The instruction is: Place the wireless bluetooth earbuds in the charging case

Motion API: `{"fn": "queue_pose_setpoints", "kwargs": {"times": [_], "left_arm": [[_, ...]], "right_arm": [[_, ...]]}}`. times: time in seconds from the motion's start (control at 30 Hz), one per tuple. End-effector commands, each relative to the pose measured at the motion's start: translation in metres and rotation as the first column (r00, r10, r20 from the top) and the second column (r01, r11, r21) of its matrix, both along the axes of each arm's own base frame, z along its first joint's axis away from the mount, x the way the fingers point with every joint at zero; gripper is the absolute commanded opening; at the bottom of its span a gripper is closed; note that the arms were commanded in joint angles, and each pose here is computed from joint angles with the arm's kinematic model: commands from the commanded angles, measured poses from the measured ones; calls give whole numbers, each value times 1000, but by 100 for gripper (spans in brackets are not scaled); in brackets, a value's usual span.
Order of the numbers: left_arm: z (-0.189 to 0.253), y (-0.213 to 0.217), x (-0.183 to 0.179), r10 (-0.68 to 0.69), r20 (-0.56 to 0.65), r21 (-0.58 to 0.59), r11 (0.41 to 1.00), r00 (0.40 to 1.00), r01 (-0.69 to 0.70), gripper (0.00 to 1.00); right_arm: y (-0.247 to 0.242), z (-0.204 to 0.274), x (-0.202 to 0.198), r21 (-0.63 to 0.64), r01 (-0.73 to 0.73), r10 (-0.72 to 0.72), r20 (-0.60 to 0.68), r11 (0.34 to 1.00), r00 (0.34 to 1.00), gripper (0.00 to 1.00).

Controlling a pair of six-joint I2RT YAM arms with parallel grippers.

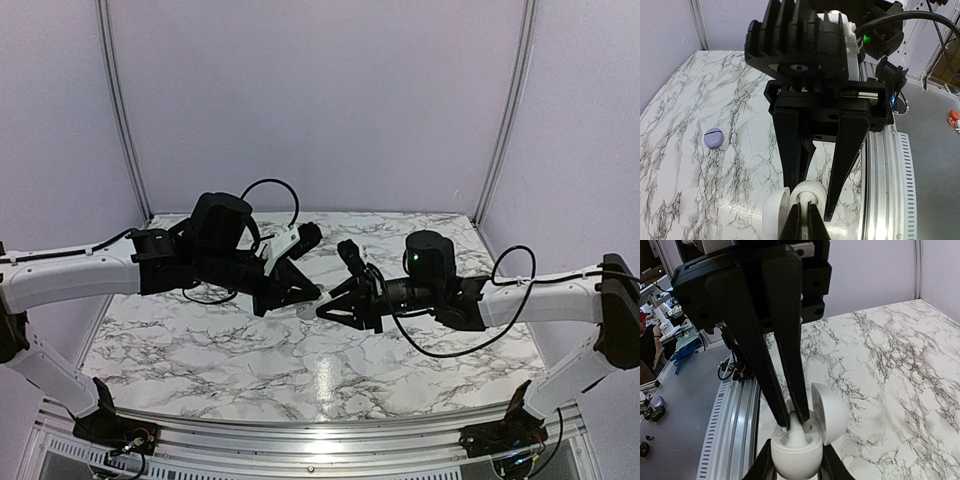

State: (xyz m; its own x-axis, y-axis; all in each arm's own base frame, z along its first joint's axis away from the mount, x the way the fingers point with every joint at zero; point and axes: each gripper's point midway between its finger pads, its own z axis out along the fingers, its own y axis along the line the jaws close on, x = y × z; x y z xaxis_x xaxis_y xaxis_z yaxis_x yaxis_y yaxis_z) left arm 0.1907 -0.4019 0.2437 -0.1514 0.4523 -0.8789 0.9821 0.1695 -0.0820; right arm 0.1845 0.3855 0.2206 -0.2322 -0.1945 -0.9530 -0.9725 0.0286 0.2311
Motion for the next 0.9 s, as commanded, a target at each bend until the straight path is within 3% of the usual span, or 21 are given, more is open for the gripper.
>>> {"fn": "queue_pose_setpoints", "kwargs": {"times": [0.0, 0.13, 0.3, 0.5, 0.6, 0.87], "left_arm": [[-6, -7, -15, -60, -51, -23, 998, 997, 59, 0], [5, 0, -8, -21, 12, -27, 999, 1000, 21, 5], [28, 13, -1, 21, 78, -49, 999, 997, -17, 28], [55, 25, -3, 46, 132, -97, 995, 990, -33, 46], [56, 34, 2, 83, 157, -94, 993, 984, -69, 60], [18, 40, 0, 33, 44, -51, 998, 999, -31, 96]], "right_arm": [[3, 61, 2, 170, 4, -26, 128, 985, 991, 0], [3, 52, 0, 146, -2, -15, 116, 989, 993, 0], [1, 38, -1, 112, 2, -13, 93, 994, 996, 0], [1, 27, -2, 89, 0, -6, 72, 996, 997, 0], [1, 27, -2, 88, -6, -1, 71, 996, 997, 0], [2, 42, -11, 123, -54, 44, 88, 991, 995, 0]]}}
